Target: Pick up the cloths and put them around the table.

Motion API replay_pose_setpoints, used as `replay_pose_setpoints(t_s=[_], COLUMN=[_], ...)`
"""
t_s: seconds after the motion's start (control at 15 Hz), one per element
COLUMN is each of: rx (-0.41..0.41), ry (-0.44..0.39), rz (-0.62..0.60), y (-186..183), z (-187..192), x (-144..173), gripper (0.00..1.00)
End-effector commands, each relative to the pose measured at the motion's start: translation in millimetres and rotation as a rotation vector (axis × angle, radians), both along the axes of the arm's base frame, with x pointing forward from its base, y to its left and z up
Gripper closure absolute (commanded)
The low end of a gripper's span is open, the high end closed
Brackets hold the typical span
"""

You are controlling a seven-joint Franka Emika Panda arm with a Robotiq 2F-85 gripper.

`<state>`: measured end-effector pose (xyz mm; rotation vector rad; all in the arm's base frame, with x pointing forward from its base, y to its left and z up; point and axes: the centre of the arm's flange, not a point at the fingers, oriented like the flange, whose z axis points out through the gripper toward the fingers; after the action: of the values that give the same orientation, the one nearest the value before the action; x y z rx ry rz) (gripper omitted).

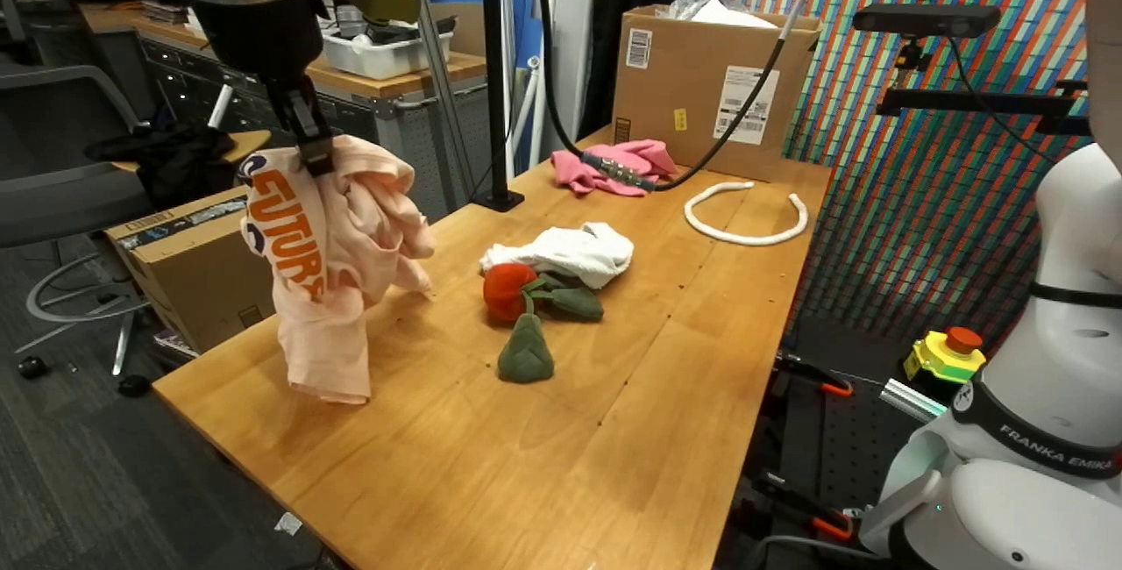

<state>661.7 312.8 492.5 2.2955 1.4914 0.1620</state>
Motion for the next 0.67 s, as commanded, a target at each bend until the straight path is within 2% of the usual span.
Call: replay_pose_setpoints(t_s=[0.0, 0.4, 0.47, 0.53, 0.6], rx=[0.034, 0.050, 0.051, 0.050, 0.047], ry=[-0.043, -0.042, -0.040, -0.036, -0.033], rz=[0.020, 0.034, 0.030, 0.031, 0.031], y=[16, 25, 25, 25, 25], z=[17, 6, 3, 0, -2], x=[25, 31, 33, 33, 34], gripper=[0.91, 0.92, 0.67, 0.65, 0.58])
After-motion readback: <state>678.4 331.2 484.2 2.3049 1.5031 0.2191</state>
